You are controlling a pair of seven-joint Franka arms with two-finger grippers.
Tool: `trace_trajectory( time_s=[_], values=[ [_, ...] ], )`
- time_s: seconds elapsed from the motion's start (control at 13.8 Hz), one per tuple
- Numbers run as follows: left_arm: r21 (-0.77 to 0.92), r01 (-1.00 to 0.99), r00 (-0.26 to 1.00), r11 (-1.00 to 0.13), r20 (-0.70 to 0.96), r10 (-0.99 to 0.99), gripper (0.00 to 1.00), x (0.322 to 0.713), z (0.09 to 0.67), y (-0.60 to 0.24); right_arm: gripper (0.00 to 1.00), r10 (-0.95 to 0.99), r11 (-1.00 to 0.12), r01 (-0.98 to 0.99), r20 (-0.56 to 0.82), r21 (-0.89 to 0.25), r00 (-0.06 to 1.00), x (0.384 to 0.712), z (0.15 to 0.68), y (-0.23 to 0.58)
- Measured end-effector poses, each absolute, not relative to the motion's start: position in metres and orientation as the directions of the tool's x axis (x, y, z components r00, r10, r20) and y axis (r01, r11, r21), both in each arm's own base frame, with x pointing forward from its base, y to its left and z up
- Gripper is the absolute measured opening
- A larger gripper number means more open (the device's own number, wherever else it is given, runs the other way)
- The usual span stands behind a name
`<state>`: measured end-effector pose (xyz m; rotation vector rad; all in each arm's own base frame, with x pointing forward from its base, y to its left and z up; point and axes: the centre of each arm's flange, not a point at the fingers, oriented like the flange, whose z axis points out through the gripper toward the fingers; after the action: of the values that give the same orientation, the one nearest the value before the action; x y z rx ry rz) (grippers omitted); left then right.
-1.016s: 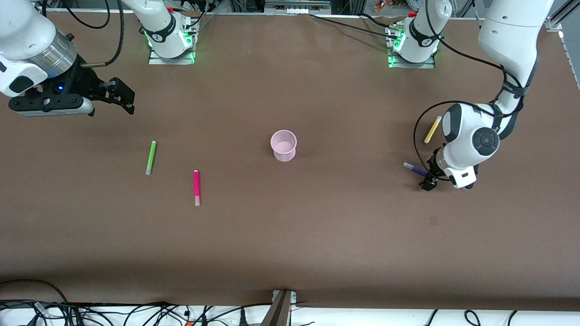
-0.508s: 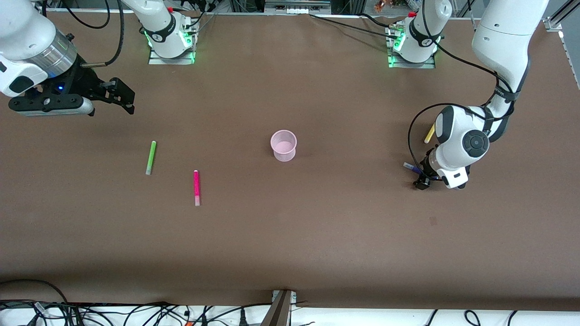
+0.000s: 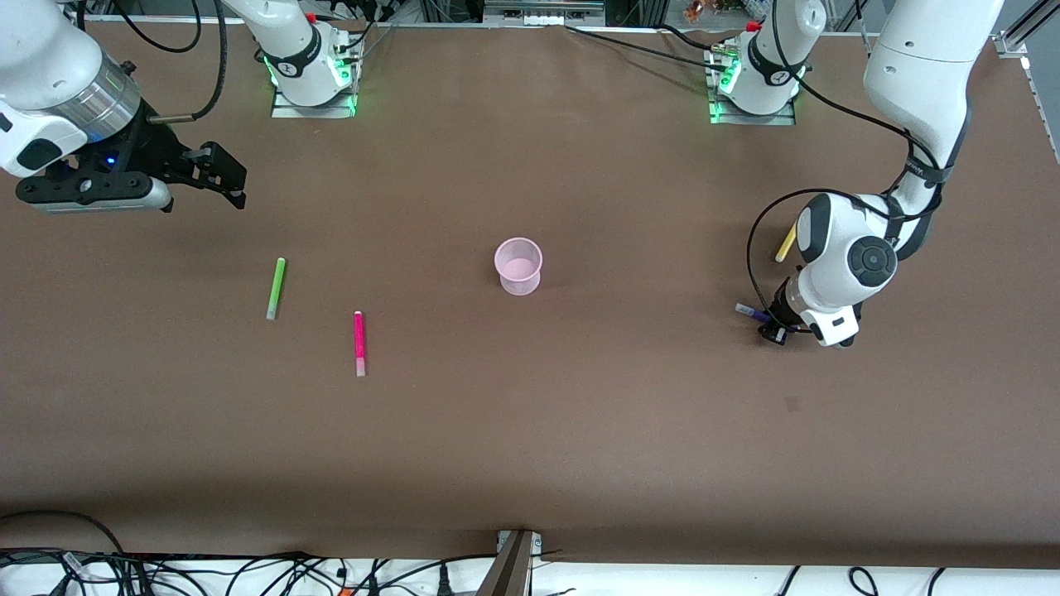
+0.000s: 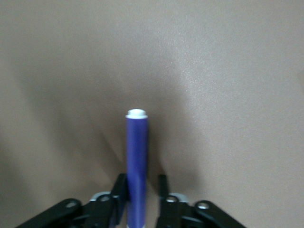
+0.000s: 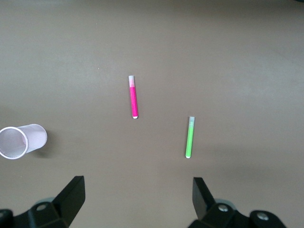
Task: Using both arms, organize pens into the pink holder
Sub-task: 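Lift the blue marker with the left gripper and carry it over the pink cup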
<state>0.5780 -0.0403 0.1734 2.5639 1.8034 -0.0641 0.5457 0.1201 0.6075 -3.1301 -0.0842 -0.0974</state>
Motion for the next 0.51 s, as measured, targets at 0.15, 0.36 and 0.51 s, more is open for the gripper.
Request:
trace_trajectory(
  time_s=[0.15,0.36,0.51],
  values=[
    [0.003,0.947,0.32,-0.32,-0.031,0.947,0.18,0.583,0.185,-0.041,1.0,0.053,-0.999,0.054,0.062,-0.007,0.997,0.546,0.607,0.12],
    [0.064,0.939,0.339,-0.338,-0.015,0.941,0.18,0.593,0.22,-0.058,1.0,0.053,-0.999,0.054,0.062,-0.007,0.997,0.546,0.607,0.12],
    [0.127,0.921,0.371,-0.368,0.002,0.929,0.18,0.6,0.258,-0.08,1.0,0.053,-0.999,0.054,0.062,-0.007,0.997,0.546,0.607,0.12]
  ],
)
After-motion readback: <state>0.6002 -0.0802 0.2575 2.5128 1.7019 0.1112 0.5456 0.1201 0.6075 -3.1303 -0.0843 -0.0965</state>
